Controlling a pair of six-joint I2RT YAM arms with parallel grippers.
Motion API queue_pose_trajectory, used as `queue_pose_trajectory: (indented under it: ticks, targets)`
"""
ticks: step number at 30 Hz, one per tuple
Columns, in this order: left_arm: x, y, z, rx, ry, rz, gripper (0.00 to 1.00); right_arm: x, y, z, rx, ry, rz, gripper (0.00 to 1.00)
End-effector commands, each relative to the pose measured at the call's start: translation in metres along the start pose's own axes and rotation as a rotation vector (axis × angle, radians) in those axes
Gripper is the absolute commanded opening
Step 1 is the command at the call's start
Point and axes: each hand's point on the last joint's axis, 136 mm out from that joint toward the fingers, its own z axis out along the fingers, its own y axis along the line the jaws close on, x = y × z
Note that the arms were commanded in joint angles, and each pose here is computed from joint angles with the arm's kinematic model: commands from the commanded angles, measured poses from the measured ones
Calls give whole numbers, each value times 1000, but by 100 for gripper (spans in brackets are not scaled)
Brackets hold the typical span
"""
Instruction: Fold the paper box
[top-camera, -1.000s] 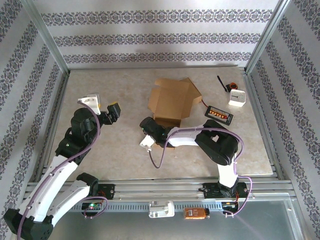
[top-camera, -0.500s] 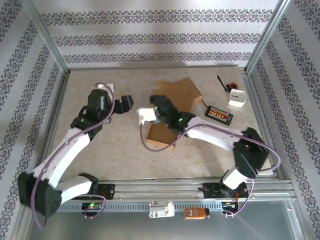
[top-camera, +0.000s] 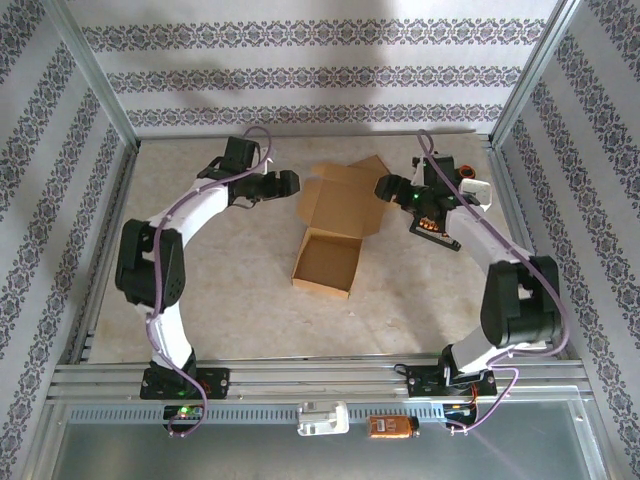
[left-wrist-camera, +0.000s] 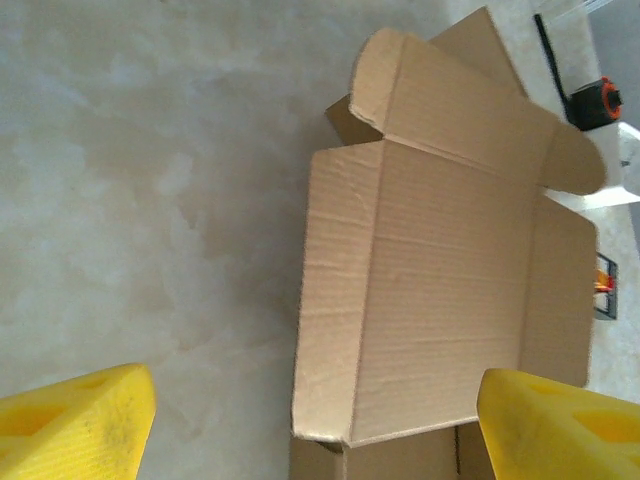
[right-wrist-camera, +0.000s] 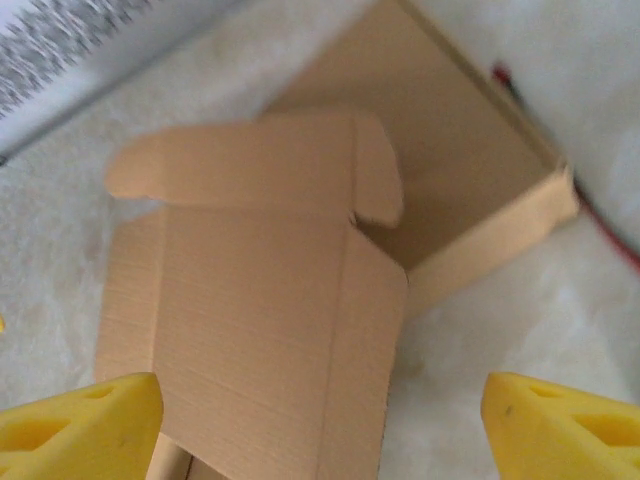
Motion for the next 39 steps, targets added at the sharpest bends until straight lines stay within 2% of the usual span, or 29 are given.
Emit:
queue_pose_trajectory:
  ticks: [1,3,6,11,15,18,21,24,26,30,33,35,39]
  targets:
    - [-4,0,11,32,50,22,85,22,0,15,-39,111,109,83]
    - [-2,-7,22,97,74,14,85,25,-3,25,-43,124,119,82]
    - [1,-20,36,212,109,-18,82,31,-6,38,-60,142,139,70]
    - [14,-18,53,223,159,-40,77,38,-5,43,-48,142,110,50]
    - [21,-15,63,236,180,-63,68,39,-2,42,-47,135,79,37]
    - [23,-16,67,252,186,-66,55,39,2,41,-50,134,62,30]
    - [22,-23,64,273,180,-50,37,36,7,40,-50,121,44,18]
    - [19,-28,55,286,154,3,21,32,18,35,-47,87,10,15]
    - [17,-27,49,267,124,54,16,32,30,32,-52,63,-30,16]
    - [15,-29,43,273,72,147,10,38,44,29,-38,26,-95,20]
    - [13,-33,32,290,-40,302,7,37,55,13,-41,-28,-192,42]
    - [15,-37,22,313,-154,459,3,28,55,-6,3,-73,-285,57]
    - [17,-44,5,324,-296,667,0,0,60,-50,56,-211,-528,73]
